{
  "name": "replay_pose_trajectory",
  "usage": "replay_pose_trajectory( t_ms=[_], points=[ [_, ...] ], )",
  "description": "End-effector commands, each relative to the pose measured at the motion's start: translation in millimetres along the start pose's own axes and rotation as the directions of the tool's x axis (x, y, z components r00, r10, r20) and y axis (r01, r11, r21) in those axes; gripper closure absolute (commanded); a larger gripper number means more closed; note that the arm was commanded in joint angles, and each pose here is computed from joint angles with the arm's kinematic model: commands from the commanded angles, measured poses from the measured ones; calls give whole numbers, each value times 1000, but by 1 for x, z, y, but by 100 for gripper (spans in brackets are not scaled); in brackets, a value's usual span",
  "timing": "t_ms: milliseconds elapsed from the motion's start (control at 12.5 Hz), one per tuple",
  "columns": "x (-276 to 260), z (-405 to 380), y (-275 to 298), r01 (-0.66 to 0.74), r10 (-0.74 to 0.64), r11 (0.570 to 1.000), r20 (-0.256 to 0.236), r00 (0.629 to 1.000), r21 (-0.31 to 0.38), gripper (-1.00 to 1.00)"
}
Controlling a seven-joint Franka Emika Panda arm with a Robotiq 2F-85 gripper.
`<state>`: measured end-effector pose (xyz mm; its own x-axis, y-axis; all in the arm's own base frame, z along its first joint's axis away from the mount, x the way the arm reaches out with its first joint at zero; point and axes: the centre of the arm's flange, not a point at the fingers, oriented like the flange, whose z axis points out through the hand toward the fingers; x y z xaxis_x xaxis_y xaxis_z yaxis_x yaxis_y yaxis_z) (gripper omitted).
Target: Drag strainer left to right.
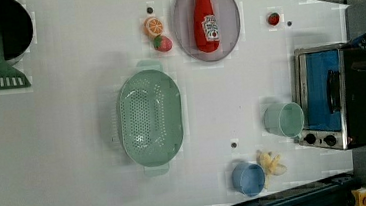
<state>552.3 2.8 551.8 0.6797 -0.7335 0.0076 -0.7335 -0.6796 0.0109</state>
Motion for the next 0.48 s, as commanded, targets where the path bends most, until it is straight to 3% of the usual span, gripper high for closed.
replay_pose_trajectory(
  t_ms=[80,240,480],
  points=[
    [-102,-103,165,-71,71,997,14,997,19,-60],
    [-103,-103,164,-68,67,998,14,998,17,-100],
    [-121,-94,133,-7,7,1000,13,1000,10,-100]
  ],
)
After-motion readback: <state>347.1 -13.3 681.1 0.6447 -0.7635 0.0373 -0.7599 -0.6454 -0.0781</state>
